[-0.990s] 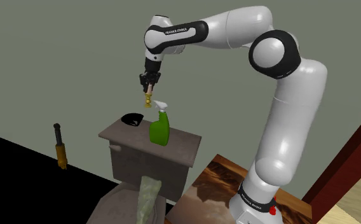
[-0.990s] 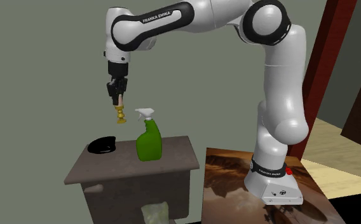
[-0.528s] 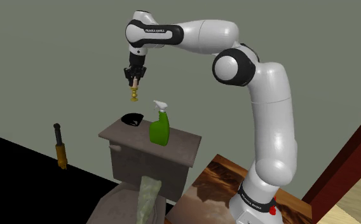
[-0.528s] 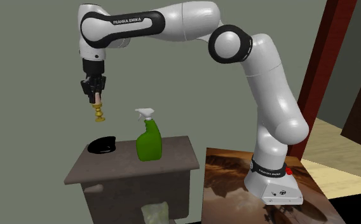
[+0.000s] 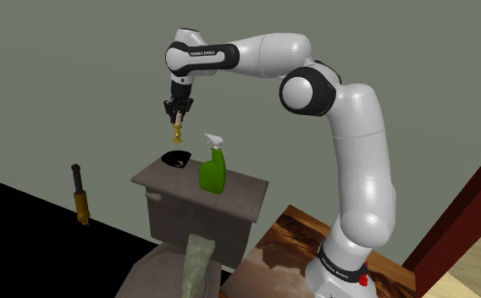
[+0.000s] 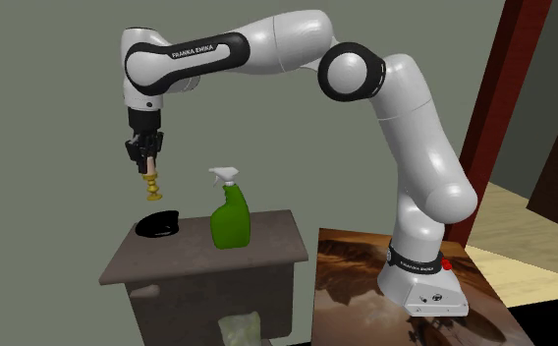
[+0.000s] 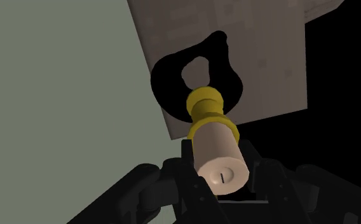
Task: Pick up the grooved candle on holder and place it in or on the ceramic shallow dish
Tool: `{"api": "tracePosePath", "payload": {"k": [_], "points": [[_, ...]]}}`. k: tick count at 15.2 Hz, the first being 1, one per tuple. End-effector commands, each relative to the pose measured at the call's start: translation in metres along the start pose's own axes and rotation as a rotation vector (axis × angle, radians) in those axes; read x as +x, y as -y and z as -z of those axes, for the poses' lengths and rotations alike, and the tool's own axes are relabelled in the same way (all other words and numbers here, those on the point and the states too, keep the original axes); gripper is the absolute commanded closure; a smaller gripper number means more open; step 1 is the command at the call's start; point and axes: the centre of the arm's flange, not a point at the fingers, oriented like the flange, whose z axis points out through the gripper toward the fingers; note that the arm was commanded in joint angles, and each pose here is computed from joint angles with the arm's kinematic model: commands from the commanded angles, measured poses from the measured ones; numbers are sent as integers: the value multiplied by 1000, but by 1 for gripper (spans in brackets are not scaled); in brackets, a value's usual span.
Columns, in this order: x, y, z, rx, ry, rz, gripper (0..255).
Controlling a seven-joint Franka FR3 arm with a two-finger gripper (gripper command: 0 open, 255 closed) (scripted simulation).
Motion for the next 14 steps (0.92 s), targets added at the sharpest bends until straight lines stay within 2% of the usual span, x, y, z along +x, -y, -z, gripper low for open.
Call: {"api": "tracePosePath", "payload": {"k": [1,12,14], "points": [[-2,0,-10,0,-1,0,255],[-10,-1,-67,0,-1,0,255],[-10,-1,-67,0,-1,0,255]]}}
